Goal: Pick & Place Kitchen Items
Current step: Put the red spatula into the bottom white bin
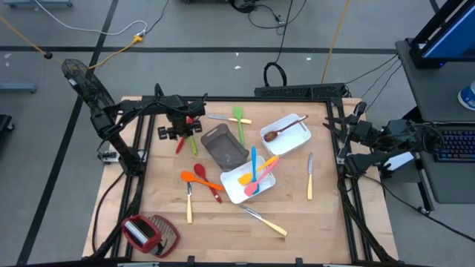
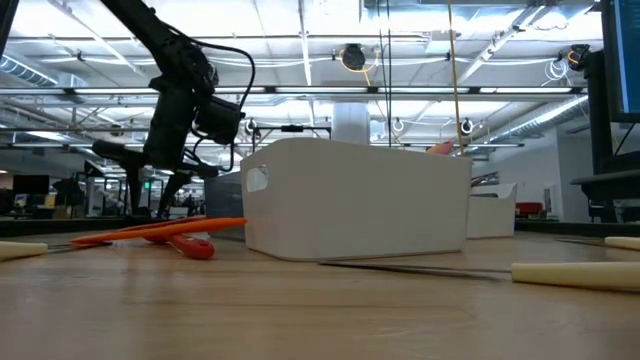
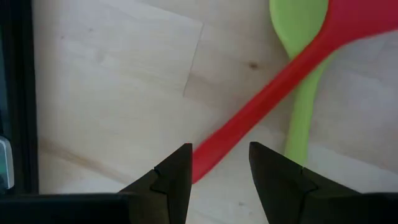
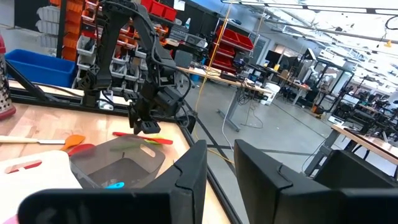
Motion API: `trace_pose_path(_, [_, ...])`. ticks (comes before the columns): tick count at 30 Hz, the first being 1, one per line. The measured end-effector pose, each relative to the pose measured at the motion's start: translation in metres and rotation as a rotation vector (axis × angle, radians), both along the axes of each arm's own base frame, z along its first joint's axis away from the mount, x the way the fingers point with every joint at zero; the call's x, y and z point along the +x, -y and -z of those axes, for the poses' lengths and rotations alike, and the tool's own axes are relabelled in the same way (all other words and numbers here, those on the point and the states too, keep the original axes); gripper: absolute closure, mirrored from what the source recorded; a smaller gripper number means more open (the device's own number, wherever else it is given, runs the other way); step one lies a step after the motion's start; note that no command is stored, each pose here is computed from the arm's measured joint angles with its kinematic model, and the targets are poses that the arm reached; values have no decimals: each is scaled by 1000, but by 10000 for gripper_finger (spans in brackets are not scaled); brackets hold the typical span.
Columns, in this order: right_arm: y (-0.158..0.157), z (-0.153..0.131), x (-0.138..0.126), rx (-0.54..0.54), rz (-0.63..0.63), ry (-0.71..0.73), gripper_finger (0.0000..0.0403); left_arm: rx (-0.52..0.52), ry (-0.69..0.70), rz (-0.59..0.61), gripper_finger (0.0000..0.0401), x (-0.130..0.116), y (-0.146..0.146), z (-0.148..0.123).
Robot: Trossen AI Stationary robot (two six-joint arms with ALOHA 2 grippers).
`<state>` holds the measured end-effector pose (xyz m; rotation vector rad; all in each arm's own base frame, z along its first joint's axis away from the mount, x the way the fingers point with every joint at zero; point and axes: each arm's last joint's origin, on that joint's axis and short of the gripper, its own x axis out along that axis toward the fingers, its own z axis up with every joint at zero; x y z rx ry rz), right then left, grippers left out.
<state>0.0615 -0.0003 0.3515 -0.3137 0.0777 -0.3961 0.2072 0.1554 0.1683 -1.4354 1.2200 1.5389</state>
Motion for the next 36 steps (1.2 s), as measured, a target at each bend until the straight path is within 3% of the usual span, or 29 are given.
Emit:
trace_pose_path(9, [0,0,0,-1,0,0,330,-4,7,32,240,-1,-2,0])
trace_pose_path(28, [0,0,0,-7,0,1,330,-137,-15,39,241,7,-14,40])
trace_pose_path(31, [0,0,0,-7,0,0,330,-136,-18,44,257,7,-14,41])
trace_pose_path(36, [0,0,0,-7,0,0,330,-125,-38,53,320,7,-13,41])
